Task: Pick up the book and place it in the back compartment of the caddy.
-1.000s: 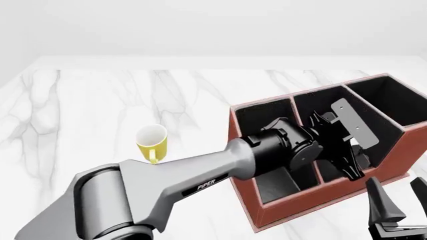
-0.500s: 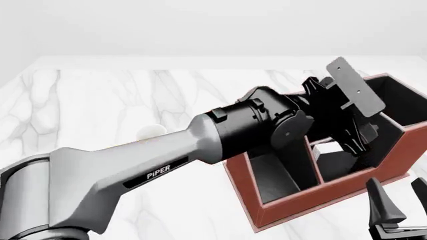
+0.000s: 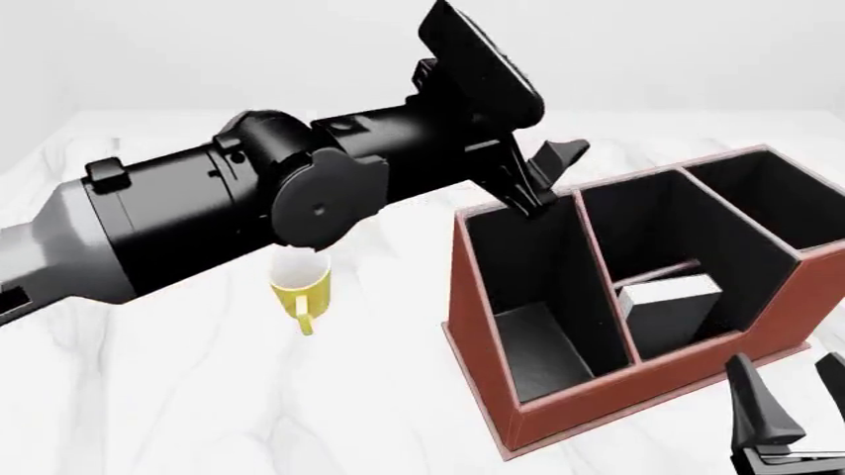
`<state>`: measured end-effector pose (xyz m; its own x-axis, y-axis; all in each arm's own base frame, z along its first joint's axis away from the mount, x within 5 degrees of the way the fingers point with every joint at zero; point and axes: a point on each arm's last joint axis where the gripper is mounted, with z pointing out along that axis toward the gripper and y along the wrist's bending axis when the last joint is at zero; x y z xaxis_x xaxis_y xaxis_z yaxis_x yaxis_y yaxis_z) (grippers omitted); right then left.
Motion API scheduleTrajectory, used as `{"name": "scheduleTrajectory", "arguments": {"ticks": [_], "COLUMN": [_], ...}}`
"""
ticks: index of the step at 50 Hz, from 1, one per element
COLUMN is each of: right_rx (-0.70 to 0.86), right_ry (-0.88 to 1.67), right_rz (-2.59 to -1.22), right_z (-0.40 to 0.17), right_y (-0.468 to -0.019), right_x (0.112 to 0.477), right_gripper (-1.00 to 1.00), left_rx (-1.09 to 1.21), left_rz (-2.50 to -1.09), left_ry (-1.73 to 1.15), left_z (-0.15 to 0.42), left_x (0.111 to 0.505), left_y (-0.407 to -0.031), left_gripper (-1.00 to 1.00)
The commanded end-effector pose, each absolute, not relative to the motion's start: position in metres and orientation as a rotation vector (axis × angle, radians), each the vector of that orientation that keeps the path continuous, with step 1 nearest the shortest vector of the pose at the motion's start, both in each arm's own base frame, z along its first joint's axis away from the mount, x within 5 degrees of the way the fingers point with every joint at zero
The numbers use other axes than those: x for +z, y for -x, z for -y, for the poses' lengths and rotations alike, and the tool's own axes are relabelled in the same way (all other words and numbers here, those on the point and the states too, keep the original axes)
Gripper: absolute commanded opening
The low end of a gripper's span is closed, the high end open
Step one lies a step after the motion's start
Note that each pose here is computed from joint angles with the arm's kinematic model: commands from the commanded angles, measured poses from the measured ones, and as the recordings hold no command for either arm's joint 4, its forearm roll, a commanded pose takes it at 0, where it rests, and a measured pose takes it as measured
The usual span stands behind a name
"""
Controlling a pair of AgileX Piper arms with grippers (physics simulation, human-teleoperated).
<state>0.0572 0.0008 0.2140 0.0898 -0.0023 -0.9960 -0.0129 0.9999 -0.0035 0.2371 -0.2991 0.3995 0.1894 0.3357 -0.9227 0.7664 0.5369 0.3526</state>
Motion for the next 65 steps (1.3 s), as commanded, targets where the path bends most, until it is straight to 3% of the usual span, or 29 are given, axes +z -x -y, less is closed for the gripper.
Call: {"name": "scheduleTrajectory", "arguments": {"ticks": [1, 7, 14, 40, 46, 51, 56, 65], "right_rx": [0.009, 0.008, 0.005, -0.005, -0.012, -0.01, 0.023, 0.019], "right_ry": [0.013, 0.016, 0.023, -0.013, 0.06, 0.113, 0.126, 0.158], "right_rz": [-1.478, -1.477, -1.472, -1.465, -1.382, -1.242, -1.074, -0.848], "right_z": [-0.001, -0.001, -0.001, 0.001, -0.002, -0.003, 0.002, 0.019], "right_y": [-0.056, -0.057, -0.056, -0.056, -0.051, -0.033, 0.014, 0.096], "right_x": [0.214, 0.214, 0.215, 0.227, 0.27, 0.343, 0.419, 0.496], "right_gripper": [1.0, 1.0, 1.0, 1.0, 1.0, 1.0, 1.0, 1.0], "left_rx": [-0.296, -0.217, -0.242, -0.272, -0.282, -0.288, -0.289, -0.29], "left_rz": [-1.487, -1.558, -1.564, -1.493, -1.491, -1.489, -1.49, -1.481], "left_ry": [-0.863, -0.704, -0.584, -0.427, -0.419, -0.422, -0.421, -0.422], "left_z": [0.21, 0.152, 0.125, 0.098, 0.098, 0.098, 0.098, 0.096], "left_x": [0.363, 0.332, 0.315, 0.304, 0.301, 0.3, 0.298, 0.301], "left_y": [-0.237, -0.237, -0.219, -0.202, -0.201, -0.199, -0.198, -0.194], "left_gripper": [1.0, 1.0, 1.0, 1.0, 1.0, 1.0, 1.0, 1.0]}}
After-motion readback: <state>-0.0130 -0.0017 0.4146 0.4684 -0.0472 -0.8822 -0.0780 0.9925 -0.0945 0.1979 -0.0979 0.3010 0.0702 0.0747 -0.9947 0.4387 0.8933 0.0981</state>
